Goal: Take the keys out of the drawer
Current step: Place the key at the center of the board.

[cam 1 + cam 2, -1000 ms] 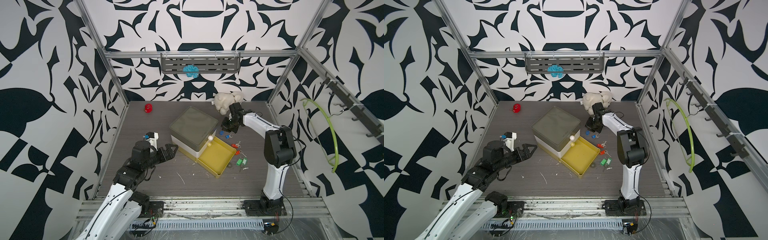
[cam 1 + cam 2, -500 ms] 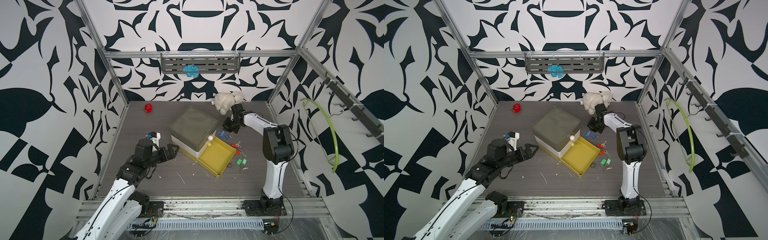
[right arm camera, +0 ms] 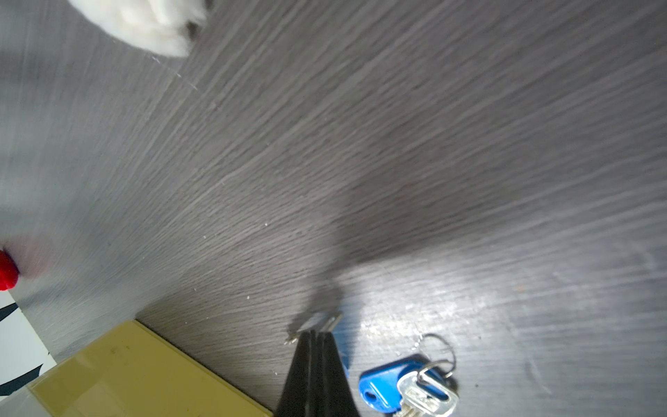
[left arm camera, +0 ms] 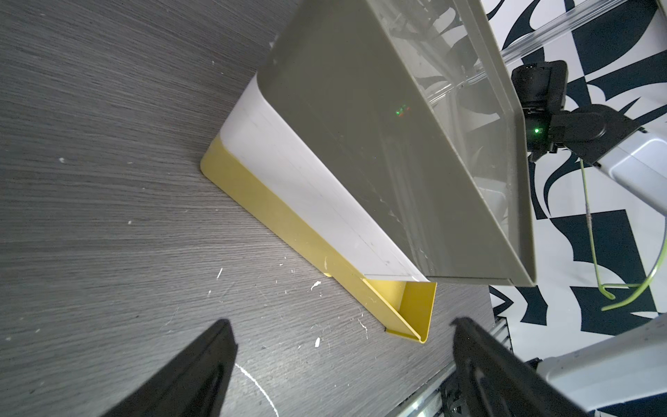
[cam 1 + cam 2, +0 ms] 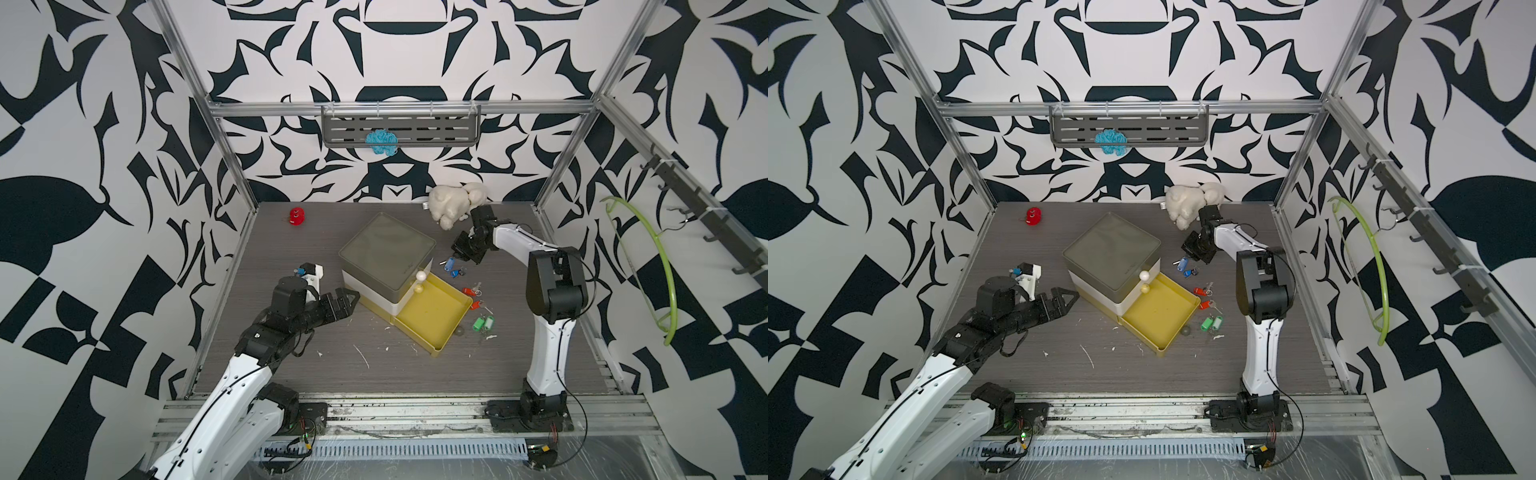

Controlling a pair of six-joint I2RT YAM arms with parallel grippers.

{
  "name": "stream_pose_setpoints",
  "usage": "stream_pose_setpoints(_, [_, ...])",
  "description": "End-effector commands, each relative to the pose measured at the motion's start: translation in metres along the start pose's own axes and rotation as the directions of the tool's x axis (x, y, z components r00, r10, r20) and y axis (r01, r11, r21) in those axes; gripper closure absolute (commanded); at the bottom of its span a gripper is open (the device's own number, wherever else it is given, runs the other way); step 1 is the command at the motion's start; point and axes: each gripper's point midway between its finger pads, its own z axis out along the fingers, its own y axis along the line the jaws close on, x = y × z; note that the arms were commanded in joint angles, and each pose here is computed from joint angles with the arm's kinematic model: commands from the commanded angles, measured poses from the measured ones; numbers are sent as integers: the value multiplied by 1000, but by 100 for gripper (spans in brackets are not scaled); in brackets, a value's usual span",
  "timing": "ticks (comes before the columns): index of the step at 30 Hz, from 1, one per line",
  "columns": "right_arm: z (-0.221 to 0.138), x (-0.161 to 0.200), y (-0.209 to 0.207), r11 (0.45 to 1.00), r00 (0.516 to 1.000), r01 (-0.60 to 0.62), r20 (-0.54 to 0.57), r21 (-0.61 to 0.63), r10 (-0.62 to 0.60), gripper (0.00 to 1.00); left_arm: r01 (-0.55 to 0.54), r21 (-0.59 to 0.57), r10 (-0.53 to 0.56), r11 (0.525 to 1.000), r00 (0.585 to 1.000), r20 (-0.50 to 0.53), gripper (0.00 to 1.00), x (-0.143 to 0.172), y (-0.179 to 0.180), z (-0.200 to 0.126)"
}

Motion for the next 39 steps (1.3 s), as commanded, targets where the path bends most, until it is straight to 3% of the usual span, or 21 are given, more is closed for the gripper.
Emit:
stream_pose_setpoints(1, [-9, -10, 11, 999, 1000, 12, 23, -31, -11, 100, -35, 35, 33, 999, 999, 37, 1, -14, -14, -6])
stream_pose_setpoints(18, [-5, -8, -8, 1000, 1000, -6, 11, -5, 6, 100, -37, 34, 36, 999, 999, 36, 1, -13, -14, -6])
stream_pose_setpoints(39, [-6, -6, -15, 1000, 1000, -15, 4, 2, 15, 83, -30, 27, 29, 999, 999, 35, 1, -13, -11, -3])
